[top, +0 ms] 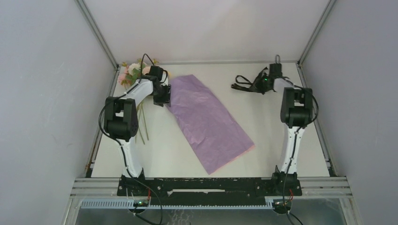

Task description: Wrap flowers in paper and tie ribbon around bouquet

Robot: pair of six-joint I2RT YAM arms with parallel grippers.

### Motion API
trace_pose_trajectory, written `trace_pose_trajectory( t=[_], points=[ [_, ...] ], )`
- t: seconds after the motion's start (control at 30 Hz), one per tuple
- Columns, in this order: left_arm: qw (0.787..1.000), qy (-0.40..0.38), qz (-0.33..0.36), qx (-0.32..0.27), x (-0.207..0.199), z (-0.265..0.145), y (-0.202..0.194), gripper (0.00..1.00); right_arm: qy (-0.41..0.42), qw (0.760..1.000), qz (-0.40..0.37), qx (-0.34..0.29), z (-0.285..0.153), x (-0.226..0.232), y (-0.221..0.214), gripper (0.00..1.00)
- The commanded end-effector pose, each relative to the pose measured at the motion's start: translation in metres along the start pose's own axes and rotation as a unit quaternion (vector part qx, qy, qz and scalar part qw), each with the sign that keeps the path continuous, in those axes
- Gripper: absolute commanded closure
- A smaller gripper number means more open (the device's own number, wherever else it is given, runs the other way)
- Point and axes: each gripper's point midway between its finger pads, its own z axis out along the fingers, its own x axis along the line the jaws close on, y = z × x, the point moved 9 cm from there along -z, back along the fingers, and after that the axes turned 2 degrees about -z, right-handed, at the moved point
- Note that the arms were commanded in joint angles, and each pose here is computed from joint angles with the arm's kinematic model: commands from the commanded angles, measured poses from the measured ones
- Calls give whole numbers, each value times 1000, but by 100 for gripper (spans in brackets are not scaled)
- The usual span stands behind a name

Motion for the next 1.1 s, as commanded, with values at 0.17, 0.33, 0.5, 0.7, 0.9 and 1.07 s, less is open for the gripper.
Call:
trace_pose_trajectory(
  t=[0.17, 0.33, 0.5, 0.7, 0.9, 1.07],
  points=[
    [999, -5, 29, -32, -29, 14, 44, 52, -12, 977, 146, -156, -117, -105, 69, 100],
    [998, 2, 51, -38, -43, 25, 60, 52, -4, 985, 48, -166, -159, -88, 63, 95],
    [994, 24, 87, -63, -57, 29, 84, 52, 36, 987, -107, -118, -163, -32, 24, 70],
    [989, 40, 102, -102, -61, 4, 104, 52, 132, 958, -252, -21, -133, 28, -37, 48],
    [986, 22, 122, -112, -56, -33, 80, 51, 198, 935, -283, 82, -81, 59, -77, 34],
    [991, 10, 109, -75, -49, -28, 42, 51, 217, 920, -292, 147, -47, 71, -96, 38]
  ],
)
